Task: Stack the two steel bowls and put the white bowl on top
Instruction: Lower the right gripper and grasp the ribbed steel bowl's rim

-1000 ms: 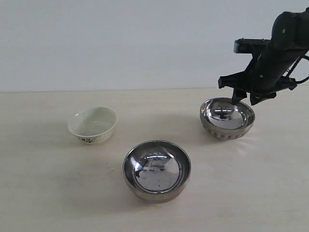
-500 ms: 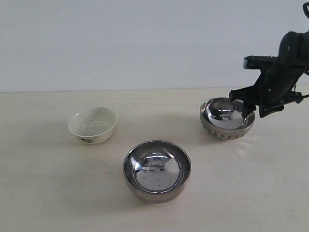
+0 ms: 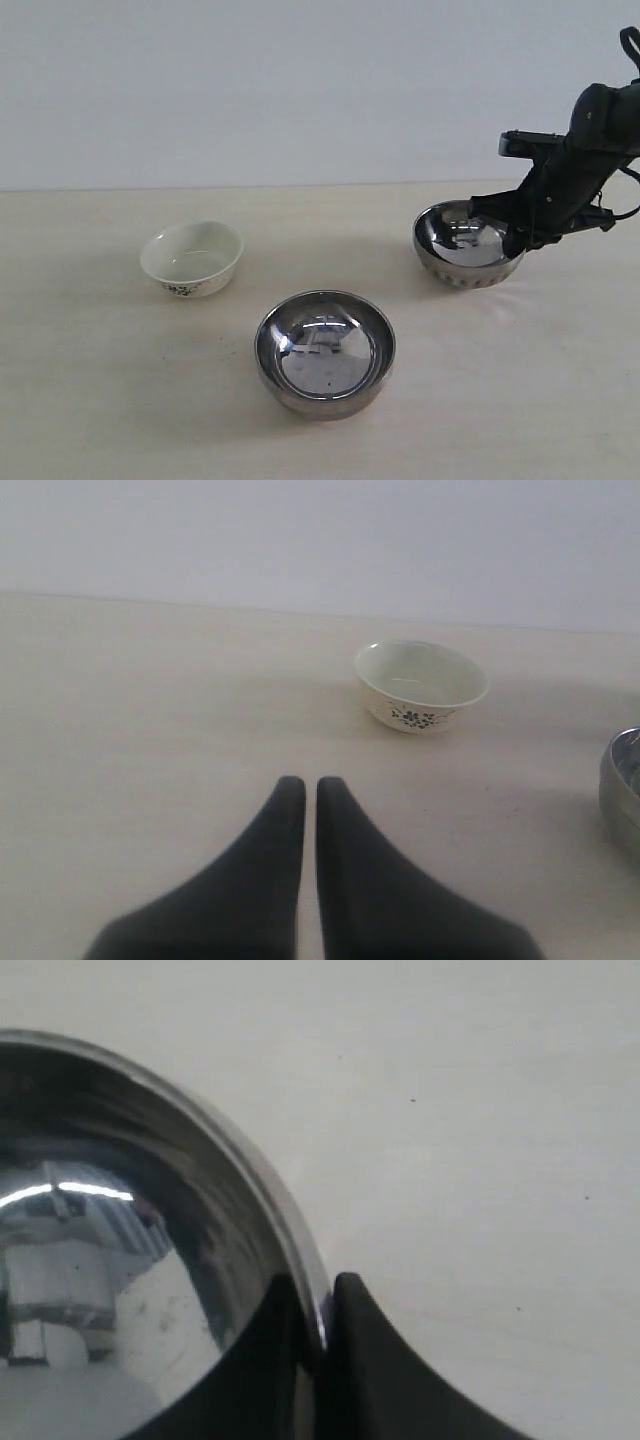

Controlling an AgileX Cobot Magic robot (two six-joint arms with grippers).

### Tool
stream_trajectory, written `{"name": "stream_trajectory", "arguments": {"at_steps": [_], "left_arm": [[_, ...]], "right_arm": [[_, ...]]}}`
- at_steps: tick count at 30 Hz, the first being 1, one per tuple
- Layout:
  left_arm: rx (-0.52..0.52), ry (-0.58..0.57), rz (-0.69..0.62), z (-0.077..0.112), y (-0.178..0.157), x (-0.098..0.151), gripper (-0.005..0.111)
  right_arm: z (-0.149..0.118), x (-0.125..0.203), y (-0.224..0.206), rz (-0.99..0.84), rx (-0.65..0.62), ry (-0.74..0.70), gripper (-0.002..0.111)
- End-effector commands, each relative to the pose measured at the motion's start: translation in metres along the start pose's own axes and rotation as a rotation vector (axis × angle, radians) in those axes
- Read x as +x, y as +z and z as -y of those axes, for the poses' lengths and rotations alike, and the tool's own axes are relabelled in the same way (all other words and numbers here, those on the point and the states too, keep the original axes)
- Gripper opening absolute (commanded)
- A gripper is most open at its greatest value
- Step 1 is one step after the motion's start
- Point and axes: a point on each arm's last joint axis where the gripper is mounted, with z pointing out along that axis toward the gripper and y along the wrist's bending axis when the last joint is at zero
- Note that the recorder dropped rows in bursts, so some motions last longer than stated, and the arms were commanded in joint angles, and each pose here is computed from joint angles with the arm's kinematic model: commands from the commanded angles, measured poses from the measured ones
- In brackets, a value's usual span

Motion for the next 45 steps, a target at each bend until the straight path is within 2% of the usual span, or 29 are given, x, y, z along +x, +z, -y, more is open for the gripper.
{"name": "stream_trajectory", "arguments": {"at_steps": [1, 36, 45], "left_arm": [[-0.003, 0.0, -0.001, 0.0, 0.0, 0.001, 0.004], [-0.003, 0.0, -0.001, 0.0, 0.0, 0.001, 0.004], [-0.003, 0.0, -0.001, 0.0, 0.0, 0.001, 0.004]], "right_arm": [[0.0, 0.002, -0.002, -0.028, 0.0, -0.018, 0.0], [0.0, 0.004, -0.002, -0.042, -0.002, -0.02, 0.0], [-0.005, -0.004, -0.03, 0.008, -0.019, -0.027, 0.0]]}}
